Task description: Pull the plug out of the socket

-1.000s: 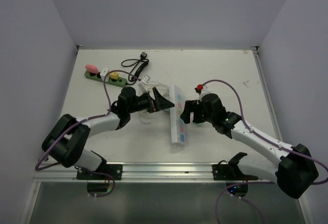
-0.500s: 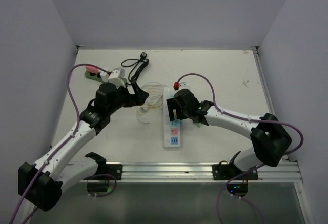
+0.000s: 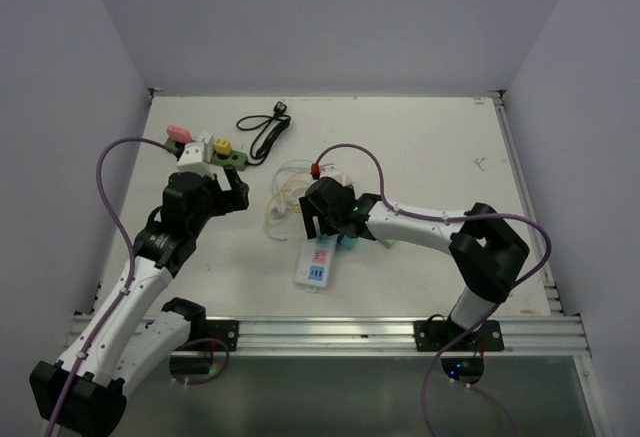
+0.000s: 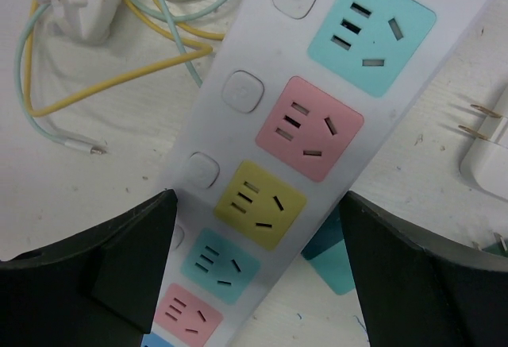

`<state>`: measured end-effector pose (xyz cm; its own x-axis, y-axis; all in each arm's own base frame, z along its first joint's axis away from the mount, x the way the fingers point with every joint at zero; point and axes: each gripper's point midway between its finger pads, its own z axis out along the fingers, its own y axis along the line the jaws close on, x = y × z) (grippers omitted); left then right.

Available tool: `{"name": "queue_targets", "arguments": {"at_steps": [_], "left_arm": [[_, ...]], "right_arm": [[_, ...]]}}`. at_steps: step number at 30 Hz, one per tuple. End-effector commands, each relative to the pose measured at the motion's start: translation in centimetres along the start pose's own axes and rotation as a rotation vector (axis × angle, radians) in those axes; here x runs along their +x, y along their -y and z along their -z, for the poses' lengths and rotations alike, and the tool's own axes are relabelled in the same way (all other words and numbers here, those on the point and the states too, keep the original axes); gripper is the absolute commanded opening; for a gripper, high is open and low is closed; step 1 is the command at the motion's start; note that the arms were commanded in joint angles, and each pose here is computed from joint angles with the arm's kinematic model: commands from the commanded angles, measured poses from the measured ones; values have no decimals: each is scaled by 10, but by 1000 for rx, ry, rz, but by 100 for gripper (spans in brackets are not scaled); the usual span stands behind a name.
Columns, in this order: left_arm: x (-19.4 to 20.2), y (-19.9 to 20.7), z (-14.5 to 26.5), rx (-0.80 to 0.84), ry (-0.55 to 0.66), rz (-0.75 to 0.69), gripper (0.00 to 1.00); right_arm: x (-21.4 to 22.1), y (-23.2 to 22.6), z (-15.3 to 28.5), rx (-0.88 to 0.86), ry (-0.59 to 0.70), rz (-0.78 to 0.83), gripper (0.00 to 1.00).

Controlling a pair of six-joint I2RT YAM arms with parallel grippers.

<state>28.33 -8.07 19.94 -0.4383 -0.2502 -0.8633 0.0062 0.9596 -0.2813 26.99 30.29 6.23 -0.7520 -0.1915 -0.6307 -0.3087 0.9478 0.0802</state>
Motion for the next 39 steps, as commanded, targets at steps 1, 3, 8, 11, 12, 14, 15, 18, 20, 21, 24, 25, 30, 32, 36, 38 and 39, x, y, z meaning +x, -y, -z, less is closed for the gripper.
{"name": "queue_targets", "arguments": {"at_steps": [1, 3, 8, 11, 12, 14, 15, 18, 20, 21, 24, 25, 30, 32, 36, 38, 39], "left_arm": [[-1, -18, 2, -78, 10, -59, 99], [-1, -23, 3, -101, 16, -66, 99], [-3, -28, 5, -129, 26, -75, 99], [-3, -29, 4, -133, 24, -78, 99], [-2, -29, 3, -134, 21, -79, 99], [-1, -30, 3, -136, 17, -78, 99], [0, -30, 2, -137, 13, -81, 99], [0, -30, 2, -136, 11, -79, 99], [1, -31, 1, -140, 6, -82, 99], [1, -31, 1, -140, 6, -82, 99], [1, -32, 2, -145, 6, -79, 99], [1, -32, 2, -145, 6, -80, 99], [1, -32, 1, -145, 6, -76, 99], [1, -31, 2, -144, 7, -73, 99], [-3, -34, 4, -154, 23, -61, 99], [-5, -36, 5, -165, 36, -55, 99], [-6, -37, 6, -171, 41, -49, 99]], "right_arm": [[-5, 4, -9, 74, 10, -6, 85], [1, 11, -18, 116, -9, 2, 81], [2, 47, -33, 249, -21, -7, 61], [0, 78, -45, 285, -37, -65, 50], [-1, 87, -47, 296, -42, -71, 49], [-4, 113, -53, 339, -48, -105, 47], [-6, 121, -54, 354, -51, -109, 46], [-13, 146, -58, 389, -52, -145, 46], [-23, 155, -55, 406, -29, -157, 46], [-27, 160, -52, 424, -22, -153, 47], [-41, 171, -44, 438, 2, -176, 48], [-47, 178, -42, 449, 13, -189, 48], [-75, 182, -25, 439, 65, -170, 50], [-84, 155, -26, 298, 90, -149, 53], [-98, 93, -12, 120, 172, 1, 55], [-104, 66, -11, 50, 201, 53, 56], [-101, 44, -11, -22, 197, 97, 56]]}}
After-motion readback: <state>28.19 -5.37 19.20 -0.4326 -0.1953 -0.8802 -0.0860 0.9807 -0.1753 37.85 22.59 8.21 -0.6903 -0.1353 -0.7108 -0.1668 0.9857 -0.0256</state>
